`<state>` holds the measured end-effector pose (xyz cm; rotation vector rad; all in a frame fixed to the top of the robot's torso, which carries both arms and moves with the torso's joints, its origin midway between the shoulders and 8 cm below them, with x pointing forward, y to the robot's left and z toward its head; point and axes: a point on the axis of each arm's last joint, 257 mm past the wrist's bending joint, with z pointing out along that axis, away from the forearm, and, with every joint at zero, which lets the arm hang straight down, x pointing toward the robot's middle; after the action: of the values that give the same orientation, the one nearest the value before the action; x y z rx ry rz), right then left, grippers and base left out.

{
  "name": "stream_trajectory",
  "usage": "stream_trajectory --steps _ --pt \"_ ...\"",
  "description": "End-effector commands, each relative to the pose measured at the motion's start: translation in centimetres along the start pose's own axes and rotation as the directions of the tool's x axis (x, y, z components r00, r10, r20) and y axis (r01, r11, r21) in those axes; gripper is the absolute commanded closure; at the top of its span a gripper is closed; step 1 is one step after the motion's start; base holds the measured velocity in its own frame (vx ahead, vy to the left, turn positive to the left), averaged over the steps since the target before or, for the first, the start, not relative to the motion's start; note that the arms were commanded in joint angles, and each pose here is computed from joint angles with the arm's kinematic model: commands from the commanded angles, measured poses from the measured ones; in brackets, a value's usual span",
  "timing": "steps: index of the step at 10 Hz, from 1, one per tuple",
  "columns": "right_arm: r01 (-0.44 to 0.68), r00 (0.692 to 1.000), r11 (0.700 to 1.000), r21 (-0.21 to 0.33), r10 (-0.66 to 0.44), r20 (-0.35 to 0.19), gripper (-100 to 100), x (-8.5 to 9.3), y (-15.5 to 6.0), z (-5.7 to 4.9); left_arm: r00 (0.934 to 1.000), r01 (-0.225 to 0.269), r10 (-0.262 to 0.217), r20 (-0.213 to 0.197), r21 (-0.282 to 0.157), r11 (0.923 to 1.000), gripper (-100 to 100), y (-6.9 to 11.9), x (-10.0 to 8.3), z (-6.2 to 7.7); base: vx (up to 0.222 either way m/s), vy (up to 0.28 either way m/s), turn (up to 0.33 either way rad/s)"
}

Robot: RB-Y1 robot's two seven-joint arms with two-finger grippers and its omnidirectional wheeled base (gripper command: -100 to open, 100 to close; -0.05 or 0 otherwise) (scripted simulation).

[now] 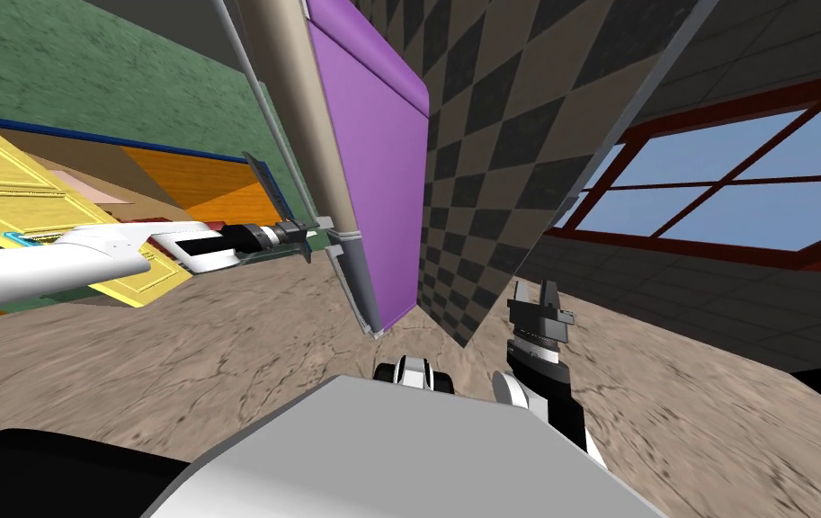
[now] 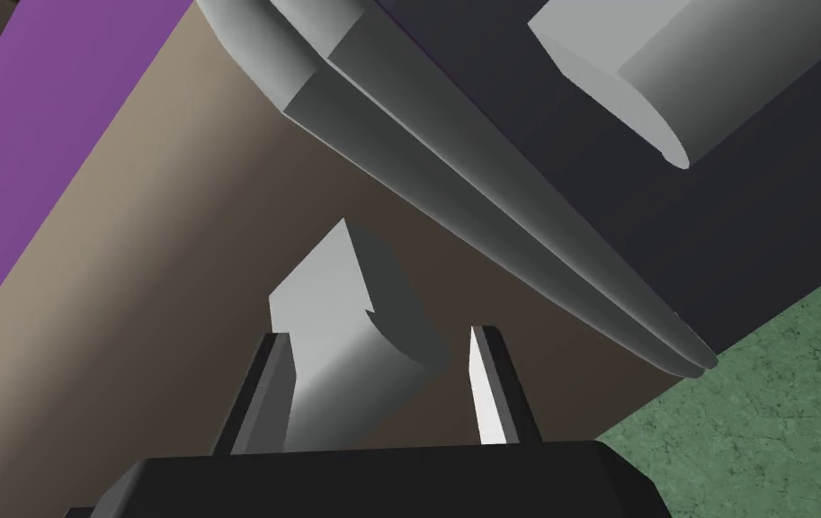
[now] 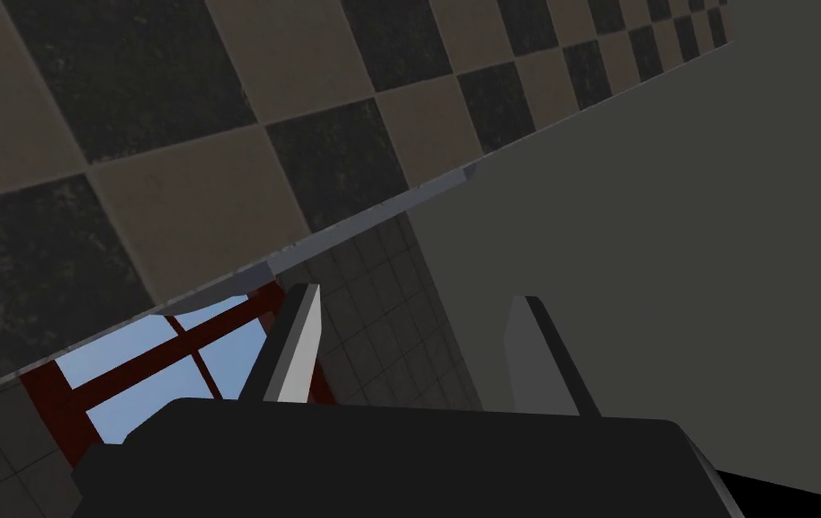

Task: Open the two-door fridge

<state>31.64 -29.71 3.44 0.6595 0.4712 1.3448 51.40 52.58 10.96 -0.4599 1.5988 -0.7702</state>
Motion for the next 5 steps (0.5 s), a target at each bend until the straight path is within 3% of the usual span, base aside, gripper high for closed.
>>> stream_trajectory --steps 1,2,5 --pt "0.0 1.0 1.0 0.0 0.0 0.0 0 0.0 0.0 0.0 0.9984 -0.004 0.007 -0.056 0.058 0.9983 100 -2.2 1.9 0.5 -0.034 0.294 -0.005" --pt "0.001 1.0 1.0 0.0 -0.001 0.0 0 0.0 0.0 0.0 0.9984 -0.004 0.007 -0.056 0.058 0.9983 100 -2.2 1.9 0.5 -0.078 0.31 -0.008" --pt "0.0 1.0 1.0 0.0 0.0 0.0 0 0.0 0.0 0.0 0.9936 -0.004 0.017 -0.112 0.115 0.9934 100 -4.5 3.8 0.7 -0.089 0.3 0.008"
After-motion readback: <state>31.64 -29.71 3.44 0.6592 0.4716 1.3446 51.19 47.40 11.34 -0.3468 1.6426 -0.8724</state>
